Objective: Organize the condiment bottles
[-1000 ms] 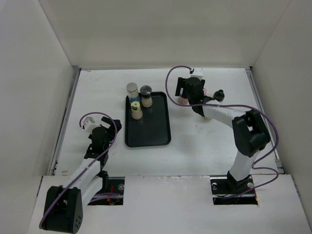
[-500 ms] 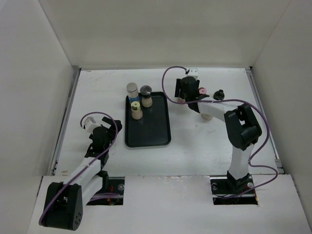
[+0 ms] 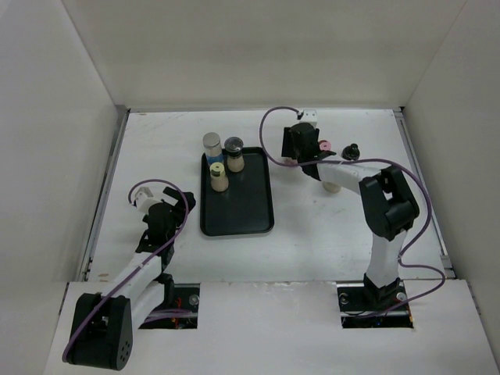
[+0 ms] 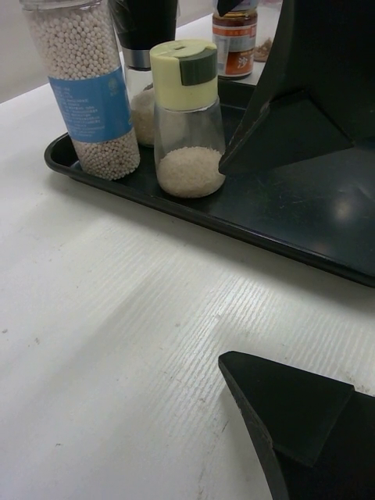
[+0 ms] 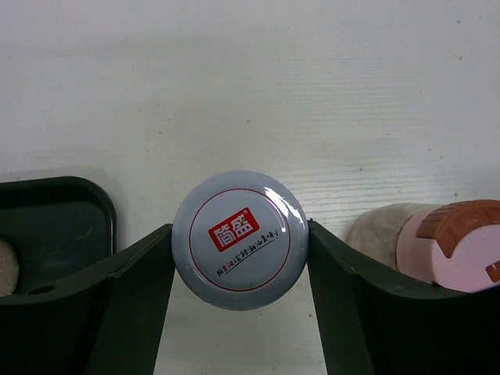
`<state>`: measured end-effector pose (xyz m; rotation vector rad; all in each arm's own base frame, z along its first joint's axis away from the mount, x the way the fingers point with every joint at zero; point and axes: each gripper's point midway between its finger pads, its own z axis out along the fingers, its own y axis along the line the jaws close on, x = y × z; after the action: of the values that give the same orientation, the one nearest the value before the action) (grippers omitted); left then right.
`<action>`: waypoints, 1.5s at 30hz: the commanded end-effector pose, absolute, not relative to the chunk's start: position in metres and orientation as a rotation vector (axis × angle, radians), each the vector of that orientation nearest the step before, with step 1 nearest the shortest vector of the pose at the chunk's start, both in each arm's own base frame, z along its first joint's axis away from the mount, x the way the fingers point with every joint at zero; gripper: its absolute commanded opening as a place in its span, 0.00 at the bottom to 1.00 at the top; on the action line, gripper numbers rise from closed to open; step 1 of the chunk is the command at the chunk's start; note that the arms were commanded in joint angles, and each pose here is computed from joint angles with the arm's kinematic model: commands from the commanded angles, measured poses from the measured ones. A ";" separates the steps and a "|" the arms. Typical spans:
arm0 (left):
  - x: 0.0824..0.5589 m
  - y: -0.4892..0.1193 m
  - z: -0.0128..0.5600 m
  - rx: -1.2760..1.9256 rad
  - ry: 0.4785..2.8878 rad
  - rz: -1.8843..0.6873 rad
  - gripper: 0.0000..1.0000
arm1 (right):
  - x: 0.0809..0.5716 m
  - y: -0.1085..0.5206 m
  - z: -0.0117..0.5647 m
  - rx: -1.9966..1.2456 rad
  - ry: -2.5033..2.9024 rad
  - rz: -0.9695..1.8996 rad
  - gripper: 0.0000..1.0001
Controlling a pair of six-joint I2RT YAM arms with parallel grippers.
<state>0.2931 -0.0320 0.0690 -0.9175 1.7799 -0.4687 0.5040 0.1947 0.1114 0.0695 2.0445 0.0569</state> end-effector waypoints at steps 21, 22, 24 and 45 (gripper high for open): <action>0.297 -0.029 0.092 -0.901 1.696 -0.509 1.00 | 0.367 0.403 0.220 -0.282 1.809 0.535 0.48; 0.297 -0.029 0.092 -0.902 1.693 -0.507 1.00 | 0.362 0.414 0.217 -0.304 1.816 0.549 0.49; 0.297 -0.029 0.091 -0.903 1.696 -0.505 1.00 | 0.359 0.429 0.212 -0.321 1.817 0.568 0.49; 0.295 -0.029 0.092 -0.897 1.696 -0.507 1.00 | 0.356 0.478 0.170 -0.363 1.874 0.622 0.86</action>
<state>0.2933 -0.0302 0.0878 -0.9037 1.7177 -0.4980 0.3586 0.4642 0.1154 -0.4129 1.9902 0.5130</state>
